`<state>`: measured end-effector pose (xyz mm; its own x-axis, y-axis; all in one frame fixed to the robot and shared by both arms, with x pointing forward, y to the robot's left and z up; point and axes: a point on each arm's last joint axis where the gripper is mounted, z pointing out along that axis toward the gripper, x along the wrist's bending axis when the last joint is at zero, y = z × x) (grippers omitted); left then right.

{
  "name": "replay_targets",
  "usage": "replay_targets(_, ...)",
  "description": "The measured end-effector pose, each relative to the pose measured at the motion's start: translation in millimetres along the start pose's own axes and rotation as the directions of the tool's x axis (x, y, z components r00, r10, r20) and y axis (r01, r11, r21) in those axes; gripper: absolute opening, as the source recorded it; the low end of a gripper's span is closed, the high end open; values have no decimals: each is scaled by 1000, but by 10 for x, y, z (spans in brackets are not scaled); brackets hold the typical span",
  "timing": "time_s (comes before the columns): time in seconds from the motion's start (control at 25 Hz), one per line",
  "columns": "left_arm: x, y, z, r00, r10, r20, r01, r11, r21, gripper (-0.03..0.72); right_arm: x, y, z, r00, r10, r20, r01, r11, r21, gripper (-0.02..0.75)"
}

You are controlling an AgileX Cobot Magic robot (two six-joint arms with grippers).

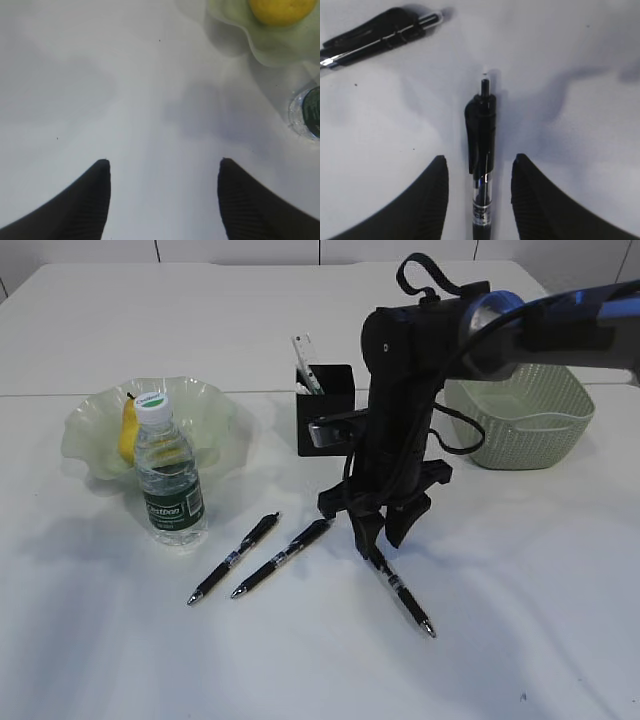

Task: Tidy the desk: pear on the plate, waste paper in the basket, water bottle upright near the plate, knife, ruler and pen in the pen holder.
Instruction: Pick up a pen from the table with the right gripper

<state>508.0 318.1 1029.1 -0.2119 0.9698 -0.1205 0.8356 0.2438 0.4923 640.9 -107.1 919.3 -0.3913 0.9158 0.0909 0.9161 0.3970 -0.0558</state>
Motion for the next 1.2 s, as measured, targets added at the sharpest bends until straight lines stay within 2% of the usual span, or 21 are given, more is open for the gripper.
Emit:
replay_targets(0.92,-1,4,0,1000,0,1,0,1000,-4,475,-8,100,63,1000,-8,3,8,996,-88,316)
replay_targets(1.2,-1,4,0,1000,0,1,0,1000,-4,475,-12,110,115,1000,-6,3,6,997,-83,316)
